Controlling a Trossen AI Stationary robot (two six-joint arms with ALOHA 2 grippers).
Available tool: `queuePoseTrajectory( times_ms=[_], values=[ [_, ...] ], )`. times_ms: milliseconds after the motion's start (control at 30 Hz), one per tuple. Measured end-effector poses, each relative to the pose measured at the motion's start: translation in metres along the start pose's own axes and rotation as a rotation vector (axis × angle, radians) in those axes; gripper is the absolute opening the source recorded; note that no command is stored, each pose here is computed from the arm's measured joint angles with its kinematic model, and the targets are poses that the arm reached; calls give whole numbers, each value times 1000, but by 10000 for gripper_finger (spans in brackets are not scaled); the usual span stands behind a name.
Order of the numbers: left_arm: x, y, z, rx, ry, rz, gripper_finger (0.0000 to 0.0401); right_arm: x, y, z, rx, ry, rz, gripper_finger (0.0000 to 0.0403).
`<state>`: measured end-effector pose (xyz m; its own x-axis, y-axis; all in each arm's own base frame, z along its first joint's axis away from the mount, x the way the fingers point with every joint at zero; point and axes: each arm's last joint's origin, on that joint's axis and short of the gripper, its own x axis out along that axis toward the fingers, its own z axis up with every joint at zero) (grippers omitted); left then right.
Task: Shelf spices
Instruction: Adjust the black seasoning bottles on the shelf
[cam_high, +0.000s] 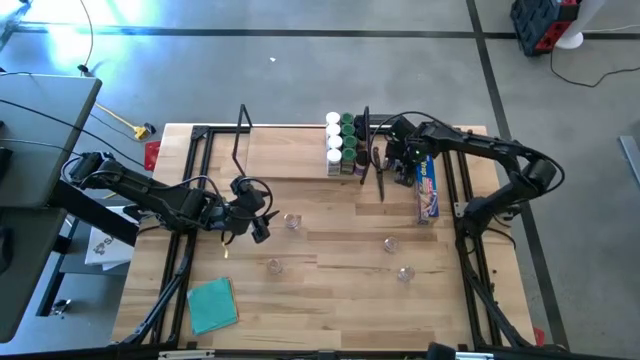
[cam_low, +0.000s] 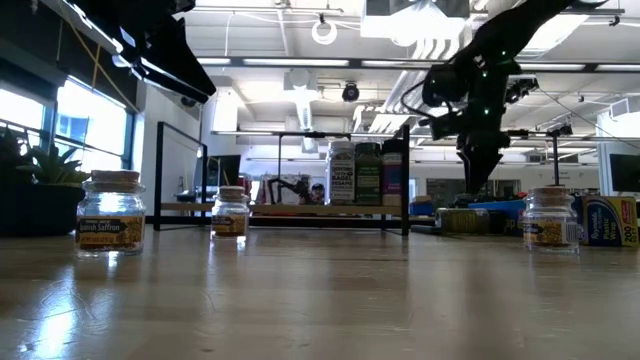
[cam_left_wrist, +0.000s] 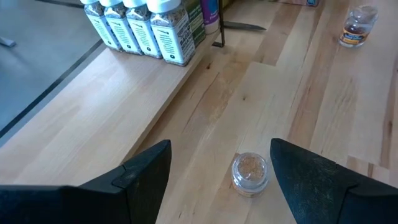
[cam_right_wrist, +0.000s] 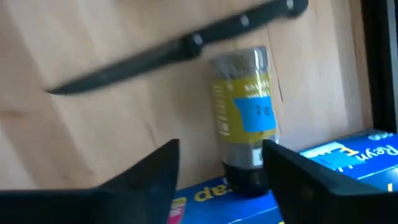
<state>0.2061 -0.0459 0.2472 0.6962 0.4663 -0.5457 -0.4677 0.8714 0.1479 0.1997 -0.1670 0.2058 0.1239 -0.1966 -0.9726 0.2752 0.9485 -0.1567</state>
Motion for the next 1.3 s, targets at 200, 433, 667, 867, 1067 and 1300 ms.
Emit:
queuePoseTrajectory(
  times_ms=[200,433,667,867,1067,1300],
  values=[
    [0,0,0,-1,5,-11,268,31,-11,-2,-23,133,10,275],
    [0,-1,0,-2,10,-25,268,43,1,-4,38,204,184,277],
    [0,-1,0,6,9,-23,268,30,24,-5,58,269,221,277],
    [0,-1,0,6,9,-22,268,4,36,-9,145,224,124,275],
    [0,0,0,15,-3,5,268,-21,66,-40,269,10,-1,271],
    [0,1,1,15,-21,46,268,-10,104,-56,464,-372,-181,270]
  ],
)
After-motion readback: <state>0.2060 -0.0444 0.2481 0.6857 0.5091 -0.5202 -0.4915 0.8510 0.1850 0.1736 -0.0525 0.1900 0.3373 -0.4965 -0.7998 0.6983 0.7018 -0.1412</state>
